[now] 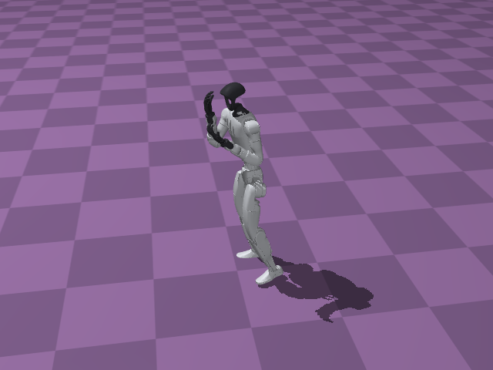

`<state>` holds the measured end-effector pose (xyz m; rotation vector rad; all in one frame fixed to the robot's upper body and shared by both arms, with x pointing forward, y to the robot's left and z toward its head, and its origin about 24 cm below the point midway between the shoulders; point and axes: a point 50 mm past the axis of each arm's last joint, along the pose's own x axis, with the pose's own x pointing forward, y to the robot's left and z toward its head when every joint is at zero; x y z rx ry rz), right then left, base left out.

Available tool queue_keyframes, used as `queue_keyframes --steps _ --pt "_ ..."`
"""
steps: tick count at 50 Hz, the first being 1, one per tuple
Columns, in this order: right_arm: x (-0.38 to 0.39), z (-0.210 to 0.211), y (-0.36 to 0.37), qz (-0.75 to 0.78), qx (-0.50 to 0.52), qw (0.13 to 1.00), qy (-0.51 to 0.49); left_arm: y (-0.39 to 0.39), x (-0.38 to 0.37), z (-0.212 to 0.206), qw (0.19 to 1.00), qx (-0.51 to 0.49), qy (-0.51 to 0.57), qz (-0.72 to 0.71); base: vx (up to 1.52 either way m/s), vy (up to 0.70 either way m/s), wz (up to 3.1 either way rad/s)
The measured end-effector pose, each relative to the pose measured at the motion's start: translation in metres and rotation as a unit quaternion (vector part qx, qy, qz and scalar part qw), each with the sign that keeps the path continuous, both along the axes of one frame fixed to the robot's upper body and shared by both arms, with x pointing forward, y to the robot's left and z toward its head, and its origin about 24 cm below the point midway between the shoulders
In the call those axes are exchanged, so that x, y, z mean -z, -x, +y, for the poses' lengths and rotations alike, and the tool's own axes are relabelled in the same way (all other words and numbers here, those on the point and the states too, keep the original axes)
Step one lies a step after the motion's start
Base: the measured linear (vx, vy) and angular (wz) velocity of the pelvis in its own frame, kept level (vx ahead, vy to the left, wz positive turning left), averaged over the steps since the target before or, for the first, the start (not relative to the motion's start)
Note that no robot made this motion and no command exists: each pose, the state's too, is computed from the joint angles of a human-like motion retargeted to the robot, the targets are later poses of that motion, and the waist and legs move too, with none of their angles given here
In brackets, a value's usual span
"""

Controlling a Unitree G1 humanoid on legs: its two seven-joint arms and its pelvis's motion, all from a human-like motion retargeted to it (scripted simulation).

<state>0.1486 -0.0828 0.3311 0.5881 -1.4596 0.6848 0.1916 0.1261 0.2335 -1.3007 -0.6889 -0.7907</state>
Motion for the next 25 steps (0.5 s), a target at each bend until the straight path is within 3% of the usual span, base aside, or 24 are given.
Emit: queue_keyframes --steps 6,11,18,25 --pt "0.032 -0.004 -0.016 0.086 0.074 0.993 0.014 -0.018 0.023 -0.019 0.99 -0.092 -0.089 0.066 0.01 0.24 -0.08" --pt "0.056 -0.006 -0.036 0.164 0.115 0.979 0.03 -0.026 -0.022 -0.044 0.987 -0.122 -0.099 -0.031 -0.09 0.14 0.33" --pt "0.066 -0.004 -0.033 0.186 0.094 0.977 0.036 -0.01 -0.058 -0.026 0.983 -0.158 -0.017 -0.097 0.1 0.0 -0.57" --pt "0.062 0.002 -0.019 0.157 0.072 0.984 0.048 -0.005 -0.046 -0.028 0.989 -0.091 -0.045 -0.107 0.0 -0.11 -0.04"
